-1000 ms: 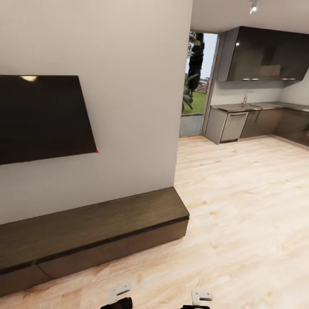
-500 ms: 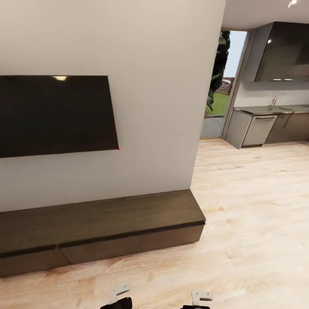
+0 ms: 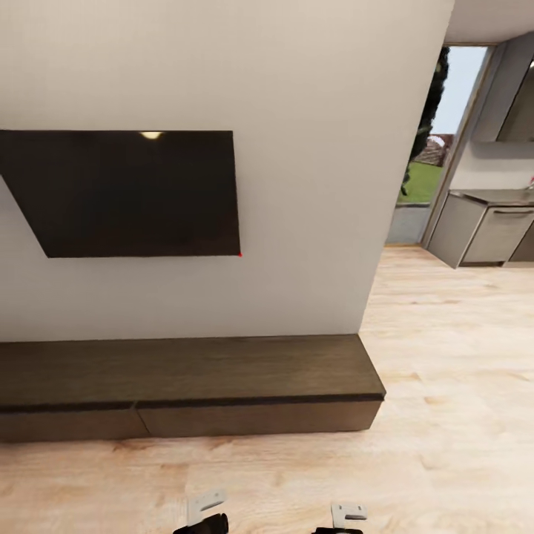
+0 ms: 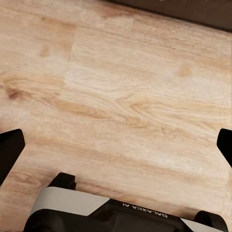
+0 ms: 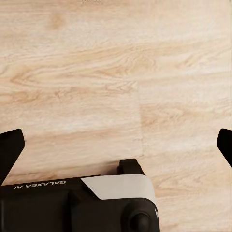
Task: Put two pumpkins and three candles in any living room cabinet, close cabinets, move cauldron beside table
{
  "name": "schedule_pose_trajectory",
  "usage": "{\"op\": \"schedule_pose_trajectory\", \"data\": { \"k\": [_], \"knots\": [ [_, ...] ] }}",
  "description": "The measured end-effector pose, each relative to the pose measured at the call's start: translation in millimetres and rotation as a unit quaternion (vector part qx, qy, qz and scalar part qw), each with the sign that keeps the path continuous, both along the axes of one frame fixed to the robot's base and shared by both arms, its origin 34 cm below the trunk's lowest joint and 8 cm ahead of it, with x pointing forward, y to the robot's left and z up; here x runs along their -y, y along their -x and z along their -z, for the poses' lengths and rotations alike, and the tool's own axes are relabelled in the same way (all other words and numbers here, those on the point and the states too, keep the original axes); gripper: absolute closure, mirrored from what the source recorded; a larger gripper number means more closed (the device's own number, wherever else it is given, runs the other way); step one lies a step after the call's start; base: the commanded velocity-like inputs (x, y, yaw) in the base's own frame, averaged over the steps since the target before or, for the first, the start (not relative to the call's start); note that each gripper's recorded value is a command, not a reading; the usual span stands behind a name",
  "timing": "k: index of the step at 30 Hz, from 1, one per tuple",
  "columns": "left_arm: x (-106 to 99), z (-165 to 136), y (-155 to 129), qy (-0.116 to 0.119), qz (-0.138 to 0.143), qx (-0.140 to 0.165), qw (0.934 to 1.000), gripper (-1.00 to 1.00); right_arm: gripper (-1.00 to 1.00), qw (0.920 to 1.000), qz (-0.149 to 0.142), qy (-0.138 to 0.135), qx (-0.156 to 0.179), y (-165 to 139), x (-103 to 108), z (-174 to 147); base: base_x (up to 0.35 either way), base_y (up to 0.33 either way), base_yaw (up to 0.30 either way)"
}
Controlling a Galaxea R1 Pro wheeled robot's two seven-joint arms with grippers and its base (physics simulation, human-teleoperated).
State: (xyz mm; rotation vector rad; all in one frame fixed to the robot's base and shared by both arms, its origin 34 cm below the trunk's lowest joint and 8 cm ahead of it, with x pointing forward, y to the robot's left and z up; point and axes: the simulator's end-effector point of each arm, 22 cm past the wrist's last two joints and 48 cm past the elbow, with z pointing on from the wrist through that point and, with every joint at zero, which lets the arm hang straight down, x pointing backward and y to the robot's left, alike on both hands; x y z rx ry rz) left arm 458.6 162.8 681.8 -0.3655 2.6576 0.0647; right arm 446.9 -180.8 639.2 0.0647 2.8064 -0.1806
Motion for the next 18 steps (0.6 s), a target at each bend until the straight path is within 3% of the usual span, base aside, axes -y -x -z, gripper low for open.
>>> {"op": "schedule_pose_trajectory", "data": {
  "k": [11,18],
  "knots": [
    [0.2,0.0,0.0,0.000,0.000,0.000,1.0000,-1.00,-1.00,1.0000,0.000,0.000,0.000,0.0,0.0,0.0,0.000,0.004,0.282],
    [1.2,-0.3,0.0,0.001,0.001,0.000,1.0000,-1.00,-1.00,1.0000,0.000,0.000,0.000,0.1,0.0,-0.1,0.105,0.184,0.073]
  ]
}}
